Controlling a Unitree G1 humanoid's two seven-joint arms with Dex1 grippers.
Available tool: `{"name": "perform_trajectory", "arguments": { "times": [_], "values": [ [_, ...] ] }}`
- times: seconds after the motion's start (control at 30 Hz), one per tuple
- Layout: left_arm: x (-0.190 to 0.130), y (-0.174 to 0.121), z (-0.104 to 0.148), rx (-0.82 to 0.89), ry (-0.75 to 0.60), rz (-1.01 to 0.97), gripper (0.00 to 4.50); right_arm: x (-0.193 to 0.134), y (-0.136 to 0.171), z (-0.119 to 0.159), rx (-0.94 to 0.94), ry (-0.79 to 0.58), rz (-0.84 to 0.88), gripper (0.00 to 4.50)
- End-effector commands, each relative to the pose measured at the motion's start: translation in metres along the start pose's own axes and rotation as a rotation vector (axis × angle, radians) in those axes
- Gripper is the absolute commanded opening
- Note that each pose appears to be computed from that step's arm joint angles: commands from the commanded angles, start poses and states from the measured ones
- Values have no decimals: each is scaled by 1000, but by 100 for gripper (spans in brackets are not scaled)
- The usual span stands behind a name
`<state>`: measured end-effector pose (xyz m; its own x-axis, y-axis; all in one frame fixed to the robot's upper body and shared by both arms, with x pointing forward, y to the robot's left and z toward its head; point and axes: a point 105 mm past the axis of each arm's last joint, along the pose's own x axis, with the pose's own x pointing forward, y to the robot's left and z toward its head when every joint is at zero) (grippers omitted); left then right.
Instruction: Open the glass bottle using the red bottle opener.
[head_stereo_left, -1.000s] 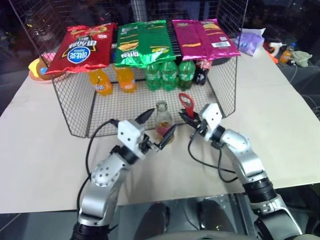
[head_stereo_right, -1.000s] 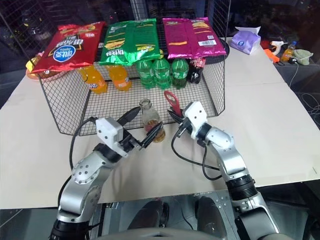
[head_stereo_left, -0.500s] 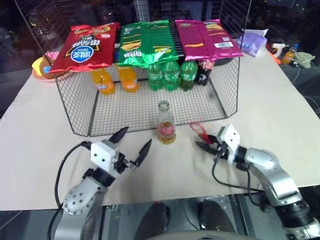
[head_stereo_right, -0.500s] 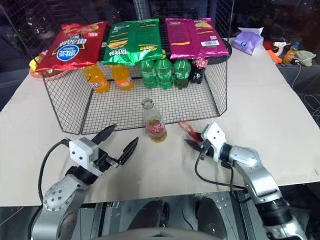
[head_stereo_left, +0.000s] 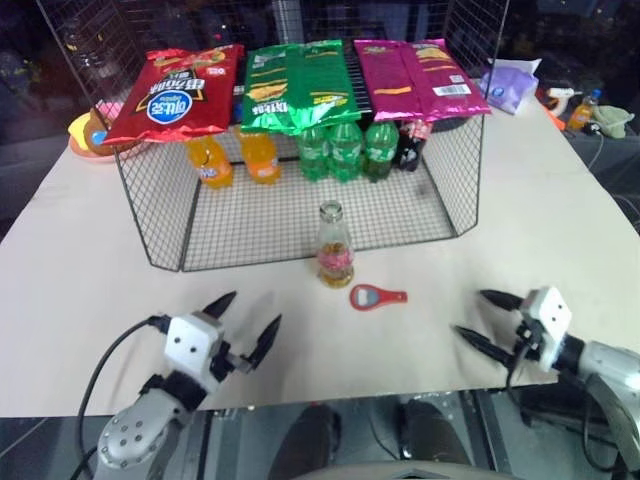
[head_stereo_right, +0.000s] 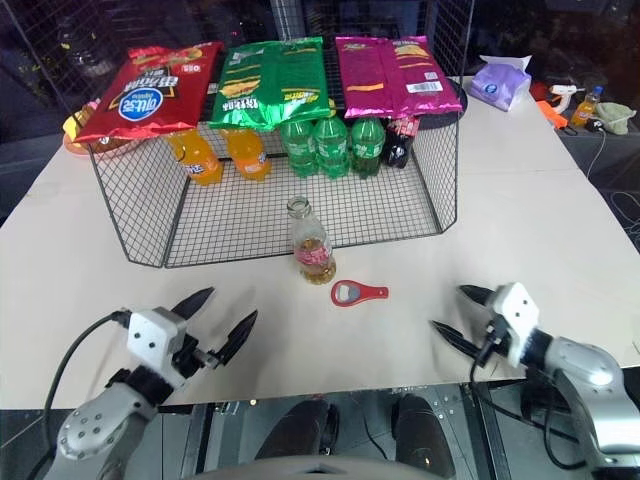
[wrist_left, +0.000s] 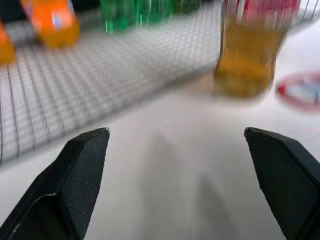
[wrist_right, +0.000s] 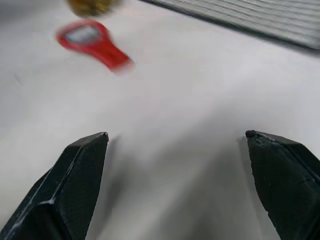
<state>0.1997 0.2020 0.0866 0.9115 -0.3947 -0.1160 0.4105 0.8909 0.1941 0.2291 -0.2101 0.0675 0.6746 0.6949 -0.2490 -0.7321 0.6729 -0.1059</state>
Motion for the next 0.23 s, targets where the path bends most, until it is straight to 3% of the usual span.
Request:
{"name": "perform_trajectory", "arguments": {
  "times": [0.03,0.23],
  "values": [
    [-11,8,7,38,-17,6,450,-20,-13,9,-43,-80,-45,446],
    [-16,7,1,31,14,-2,450,-31,-24,-2,-47,-80,-72,446]
  ]
}}
